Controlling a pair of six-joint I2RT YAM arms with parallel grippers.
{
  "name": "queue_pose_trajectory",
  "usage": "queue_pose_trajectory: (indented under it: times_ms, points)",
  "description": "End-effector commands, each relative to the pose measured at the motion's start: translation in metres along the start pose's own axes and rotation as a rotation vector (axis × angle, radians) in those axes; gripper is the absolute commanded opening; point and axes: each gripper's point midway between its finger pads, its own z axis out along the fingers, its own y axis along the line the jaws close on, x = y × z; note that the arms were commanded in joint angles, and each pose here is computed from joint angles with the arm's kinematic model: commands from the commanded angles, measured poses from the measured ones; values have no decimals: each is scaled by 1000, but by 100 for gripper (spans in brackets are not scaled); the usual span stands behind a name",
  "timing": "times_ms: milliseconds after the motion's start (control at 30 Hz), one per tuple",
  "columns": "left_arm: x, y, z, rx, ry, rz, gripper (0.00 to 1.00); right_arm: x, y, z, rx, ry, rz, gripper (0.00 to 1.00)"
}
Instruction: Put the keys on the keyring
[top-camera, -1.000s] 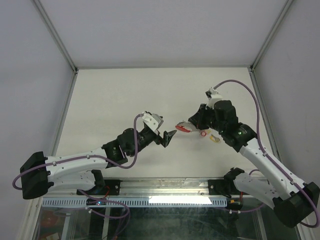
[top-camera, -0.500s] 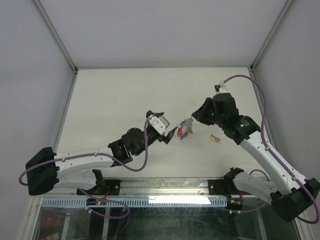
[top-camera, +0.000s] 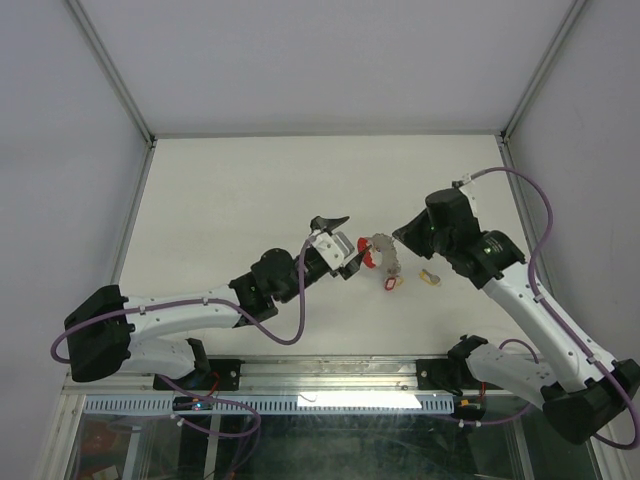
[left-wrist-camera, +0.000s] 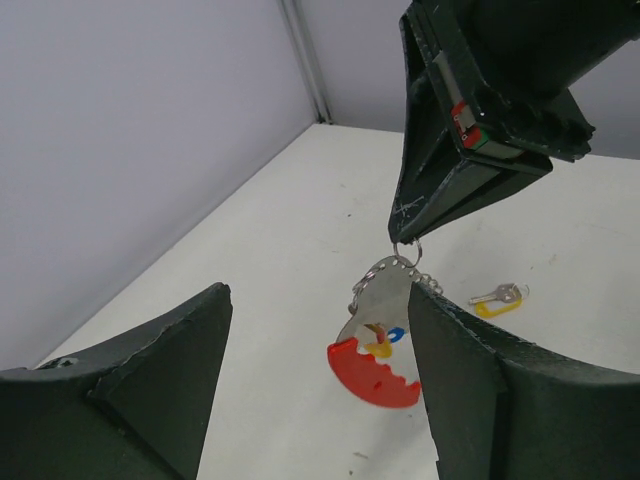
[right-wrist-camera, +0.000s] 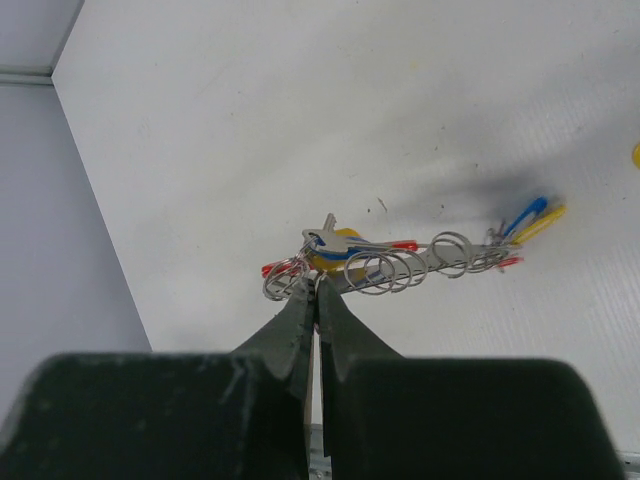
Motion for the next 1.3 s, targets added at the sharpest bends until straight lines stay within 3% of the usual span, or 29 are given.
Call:
queue_pose_trajectory:
  times_ms: [0, 133, 400, 833, 1000, 1267]
  points:
    - [-36, -8, 8, 61, -148, 25, 70, -27, 35, -27, -127, -83, 73, 0]
    - [-30, -23, 6, 137, -163, 75, 72, -26, 41, -33, -178, -76, 16, 0]
    - [-18, -28, 4, 171, -126, 133, 74, -1, 74, -56, -462, 16, -335, 0]
    - [-11, -23, -3, 168, -94, 185, 75, 18, 86, -72, -596, 103, -537, 0]
    - [-9, -26, -3, 184, -88, 190, 71, 22, 88, -74, -610, 132, -578, 0]
    - [2, -28, -3, 191, -43, 189, 56, 21, 90, -79, -617, 137, -594, 0]
